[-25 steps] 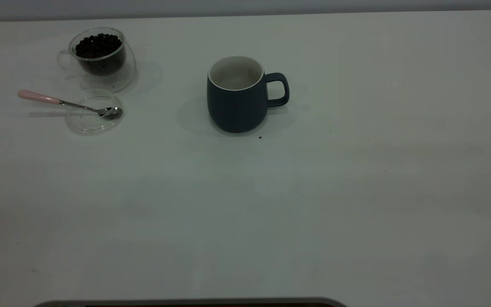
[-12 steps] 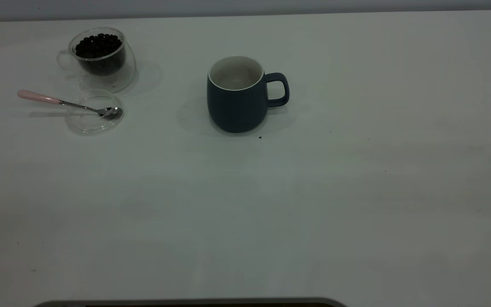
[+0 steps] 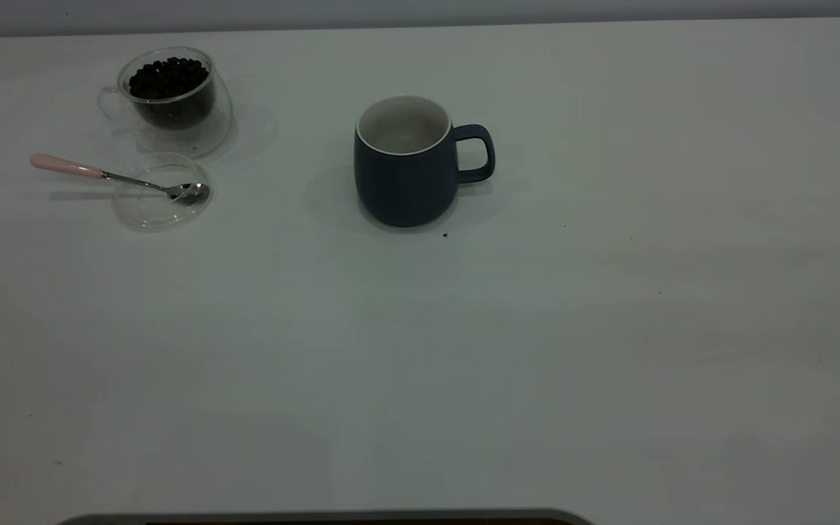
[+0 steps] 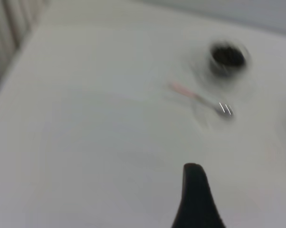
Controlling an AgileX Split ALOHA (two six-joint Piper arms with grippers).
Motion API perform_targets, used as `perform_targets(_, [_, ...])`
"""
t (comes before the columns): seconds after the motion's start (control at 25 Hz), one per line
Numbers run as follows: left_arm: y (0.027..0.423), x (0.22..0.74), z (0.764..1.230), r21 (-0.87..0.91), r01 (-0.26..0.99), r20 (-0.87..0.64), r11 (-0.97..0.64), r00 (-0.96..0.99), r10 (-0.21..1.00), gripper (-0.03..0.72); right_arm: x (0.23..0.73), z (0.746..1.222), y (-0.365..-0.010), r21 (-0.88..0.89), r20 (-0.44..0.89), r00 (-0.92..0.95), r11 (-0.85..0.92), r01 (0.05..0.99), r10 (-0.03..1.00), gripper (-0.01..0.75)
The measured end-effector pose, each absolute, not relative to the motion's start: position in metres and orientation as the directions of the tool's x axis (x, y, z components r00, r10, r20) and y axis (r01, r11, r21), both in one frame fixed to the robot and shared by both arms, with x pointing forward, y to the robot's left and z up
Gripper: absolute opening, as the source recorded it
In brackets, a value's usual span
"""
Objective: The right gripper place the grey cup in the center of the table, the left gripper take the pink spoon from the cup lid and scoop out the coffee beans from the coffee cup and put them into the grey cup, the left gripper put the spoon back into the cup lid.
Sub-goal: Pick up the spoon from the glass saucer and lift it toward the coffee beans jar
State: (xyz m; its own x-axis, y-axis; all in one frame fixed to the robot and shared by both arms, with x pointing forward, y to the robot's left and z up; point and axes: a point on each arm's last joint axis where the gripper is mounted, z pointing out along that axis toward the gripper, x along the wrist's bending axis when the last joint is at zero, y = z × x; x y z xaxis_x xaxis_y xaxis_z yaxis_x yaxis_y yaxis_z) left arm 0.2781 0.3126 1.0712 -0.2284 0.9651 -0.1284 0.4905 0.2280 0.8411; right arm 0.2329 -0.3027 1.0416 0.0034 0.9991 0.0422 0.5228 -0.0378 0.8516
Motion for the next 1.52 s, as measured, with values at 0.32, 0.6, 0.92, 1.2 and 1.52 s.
perform_targets(0.32, [0.341, 0.389, 1.085, 0.794, 0.545, 0.051, 0.271, -0.503, 0.863, 0.584, 0.233, 1.042, -0.303, 0.852, 0.042, 0.003, -0.038, 0.523, 0.999, 0.545])
perform_targets(0.6, [0.356, 0.478, 1.068, 0.782, 0.498, -0.004, 0.375, -0.597, 0.802, 0.570, 0.233, 1.042, -0.303, 0.852, 0.043, 0.003, -0.038, 0.523, 0.999, 0.545])
perform_targets(0.92, [0.400, 0.568, 1.054, 0.712, 0.541, -0.023, 0.449, -0.620, 0.784, 0.489, 0.233, 1.042, -0.303, 0.852, 0.043, 0.003, -0.038, 0.523, 0.999, 0.545])
perform_targets(1.2, [0.437, 0.638, 1.004, 0.435, 0.766, -0.178, 0.474, -0.443, 0.879, 0.485, 0.233, 1.042, -0.302, 0.851, 0.044, 0.002, -0.039, 0.523, 0.999, 0.545])
perform_targets(1.52, [0.457, 0.679, 0.903, 0.306, 0.913, -0.464, 0.269, -0.104, 0.880, 0.485, 0.233, 1.042, -0.302, 0.851, 0.044, 0.002, -0.039, 0.523, 0.999, 0.545])
